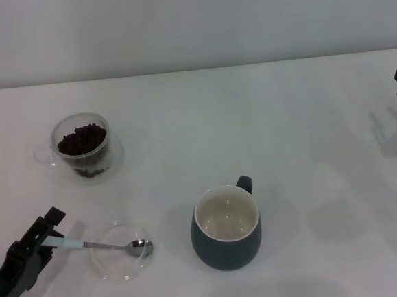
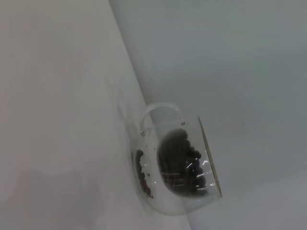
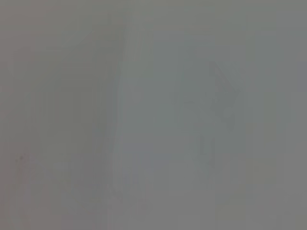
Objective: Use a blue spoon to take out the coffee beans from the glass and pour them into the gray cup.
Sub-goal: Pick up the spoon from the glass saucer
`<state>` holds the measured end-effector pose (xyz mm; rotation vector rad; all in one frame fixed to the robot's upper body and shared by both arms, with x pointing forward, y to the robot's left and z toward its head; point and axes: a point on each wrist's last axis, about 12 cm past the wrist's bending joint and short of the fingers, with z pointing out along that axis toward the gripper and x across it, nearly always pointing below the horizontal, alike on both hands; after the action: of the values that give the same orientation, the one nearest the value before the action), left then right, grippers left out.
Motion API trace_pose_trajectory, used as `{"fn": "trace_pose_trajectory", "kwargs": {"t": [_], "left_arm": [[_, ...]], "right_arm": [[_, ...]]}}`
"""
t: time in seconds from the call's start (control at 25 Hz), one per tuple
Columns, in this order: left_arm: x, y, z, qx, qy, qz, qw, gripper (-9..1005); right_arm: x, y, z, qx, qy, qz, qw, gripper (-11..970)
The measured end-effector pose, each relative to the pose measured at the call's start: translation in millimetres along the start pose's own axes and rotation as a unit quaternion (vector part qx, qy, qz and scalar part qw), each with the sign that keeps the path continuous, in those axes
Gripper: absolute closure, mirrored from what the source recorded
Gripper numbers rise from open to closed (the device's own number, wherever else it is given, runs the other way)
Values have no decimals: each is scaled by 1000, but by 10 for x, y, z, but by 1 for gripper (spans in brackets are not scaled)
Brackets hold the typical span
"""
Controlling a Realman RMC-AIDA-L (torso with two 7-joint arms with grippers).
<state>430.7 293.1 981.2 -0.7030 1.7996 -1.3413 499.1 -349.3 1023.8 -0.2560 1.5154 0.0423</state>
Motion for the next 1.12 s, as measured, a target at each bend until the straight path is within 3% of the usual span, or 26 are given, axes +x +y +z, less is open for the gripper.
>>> {"fn": "trace_pose_trajectory", "kwargs": {"t": [0.44, 0.68, 0.76, 1.12], "left_arm": [[-25, -30, 59, 6, 3, 4, 1000, 269], [-46, -39, 69, 8, 4, 6, 1000, 445], [-52, -46, 83, 9, 5, 5, 1000, 573], [-76, -75, 140, 14, 14, -3, 1000, 677]], "right_arm": [[36, -10, 0, 4, 15, 0, 1000, 572], [46, -6, 1, 4, 19, 0, 1000, 572], [44, -5, 6, 4, 19, 0, 1000, 572], [33, 6, 31, 2, 16, -4, 1000, 573]]}}
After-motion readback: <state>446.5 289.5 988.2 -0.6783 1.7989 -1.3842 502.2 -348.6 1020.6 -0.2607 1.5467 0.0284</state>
